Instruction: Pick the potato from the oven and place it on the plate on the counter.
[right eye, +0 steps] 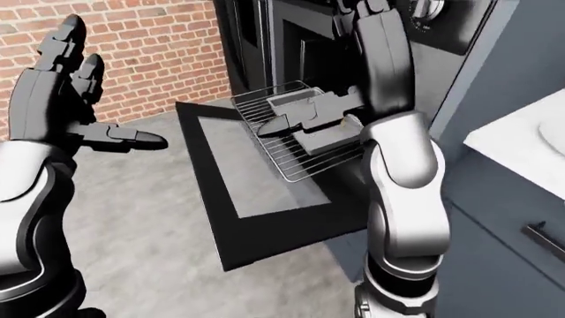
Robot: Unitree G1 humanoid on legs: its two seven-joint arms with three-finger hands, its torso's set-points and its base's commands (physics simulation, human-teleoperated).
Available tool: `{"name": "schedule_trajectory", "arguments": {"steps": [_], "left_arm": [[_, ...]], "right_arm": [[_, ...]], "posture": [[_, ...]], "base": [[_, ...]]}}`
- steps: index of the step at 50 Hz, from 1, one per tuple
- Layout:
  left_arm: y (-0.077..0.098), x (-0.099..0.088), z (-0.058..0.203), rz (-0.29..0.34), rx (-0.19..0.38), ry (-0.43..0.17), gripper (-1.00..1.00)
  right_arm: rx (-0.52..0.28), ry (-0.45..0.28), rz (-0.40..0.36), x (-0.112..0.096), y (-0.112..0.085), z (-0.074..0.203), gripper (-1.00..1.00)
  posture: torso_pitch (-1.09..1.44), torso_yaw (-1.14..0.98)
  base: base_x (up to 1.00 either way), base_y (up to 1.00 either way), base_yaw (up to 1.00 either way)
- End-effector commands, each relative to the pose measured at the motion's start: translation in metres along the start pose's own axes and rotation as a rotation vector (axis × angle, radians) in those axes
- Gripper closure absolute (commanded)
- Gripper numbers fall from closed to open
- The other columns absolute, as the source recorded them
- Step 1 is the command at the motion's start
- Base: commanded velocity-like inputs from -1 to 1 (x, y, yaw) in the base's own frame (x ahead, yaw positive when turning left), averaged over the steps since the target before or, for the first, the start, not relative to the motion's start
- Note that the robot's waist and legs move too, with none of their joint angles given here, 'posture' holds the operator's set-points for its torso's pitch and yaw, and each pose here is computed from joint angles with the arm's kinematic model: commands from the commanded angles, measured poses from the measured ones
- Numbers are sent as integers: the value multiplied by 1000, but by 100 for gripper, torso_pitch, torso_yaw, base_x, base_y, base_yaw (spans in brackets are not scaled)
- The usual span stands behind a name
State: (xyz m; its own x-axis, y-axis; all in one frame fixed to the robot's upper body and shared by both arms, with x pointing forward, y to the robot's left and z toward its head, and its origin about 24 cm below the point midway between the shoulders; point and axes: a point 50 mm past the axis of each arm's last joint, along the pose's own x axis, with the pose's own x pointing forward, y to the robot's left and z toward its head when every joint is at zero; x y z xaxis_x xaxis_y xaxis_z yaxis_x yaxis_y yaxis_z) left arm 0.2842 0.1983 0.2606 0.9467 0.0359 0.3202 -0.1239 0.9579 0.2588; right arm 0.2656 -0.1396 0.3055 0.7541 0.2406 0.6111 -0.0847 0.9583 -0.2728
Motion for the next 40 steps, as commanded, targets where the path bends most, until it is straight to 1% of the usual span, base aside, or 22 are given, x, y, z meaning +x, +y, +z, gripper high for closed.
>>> {"name": "schedule_trajectory", "arguments": {"steps": [1,8,9,10,11,13,15,16,17,18,21,23,31,32,33,34,35,38,39,40], "left_arm": [[5,0,11,27,15,-55,-100],[5,-2,9,28,14,-52,-100],[5,-2,9,29,14,-52,-100],[5,-3,9,28,13,-52,-100],[6,-3,9,29,13,-52,-100],[6,-3,7,30,16,-51,-100],[6,-3,7,31,14,-49,-100],[5,-3,6,30,13,-49,-100],[5,-3,5,30,12,-47,-100],[5,-3,5,30,12,-48,-100],[5,-3,5,30,13,-47,-100],[6,-3,5,31,14,-46,-100],[8,-4,8,39,16,-49,-100],[8,-4,8,38,16,-50,-100],[8,-4,8,39,16,-51,-100],[8,-4,8,39,16,-51,-100],[9,-5,8,41,18,-51,-100],[9,-5,10,41,18,-52,-100],[10,-5,10,40,19,-52,-100],[10,-5,10,41,20,-52,-100]], "right_arm": [[-7,-64,7,2,2,12,-100],[-2,-43,13,-1,5,4,-100],[4,0,30,-2,7,-1,-100],[-19,4,36,-3,9,-4,-100],[-33,25,26,-3,9,-8,-100],[-30,37,28,-3,10,-11,-100],[-21,54,14,-3,8,-14,-100],[-30,58,17,-3,9,-14,-100],[-17,53,21,-3,10,-13,-100],[-22,57,25,-4,11,-13,-100],[18,65,26,-4,12,-14,-100],[14,65,27,-4,12,-14,-100],[15,63,36,-5,14,-15,-100],[-9,69,57,-6,17,-17,-100],[-30,72,60,-6,18,-18,-100],[-11,74,59,-6,19,-18,-100],[-27,81,66,-7,20,-21,-100],[-8,85,77,-7,21,-20,-100],[-26,85,84,-7,21,-20,-100],[-20,79,90,-8,22,-18,-100]], "posture": [[0,0],[0,0],[0,0],[0,0],[0,0],[0,0],[0,0],[0,0],[0,0],[0,0],[0,0],[0,0],[0,0],[0,0],[0,0],[0,0],[0,0],[0,0],[0,0],[0,0]], "base": [[0,0,73],[0,0,72],[0,0,53],[0,0,24],[0,0,0],[0,0,0],[0,0,0],[0,0,0],[0,0,0],[0,0,0],[0,-9,0],[0,-34,0],[27,-90,0],[21,0,0],[0,0,0],[0,0,0],[0,0,0],[0,0,0],[0,0,0],[0,0,0]]}}
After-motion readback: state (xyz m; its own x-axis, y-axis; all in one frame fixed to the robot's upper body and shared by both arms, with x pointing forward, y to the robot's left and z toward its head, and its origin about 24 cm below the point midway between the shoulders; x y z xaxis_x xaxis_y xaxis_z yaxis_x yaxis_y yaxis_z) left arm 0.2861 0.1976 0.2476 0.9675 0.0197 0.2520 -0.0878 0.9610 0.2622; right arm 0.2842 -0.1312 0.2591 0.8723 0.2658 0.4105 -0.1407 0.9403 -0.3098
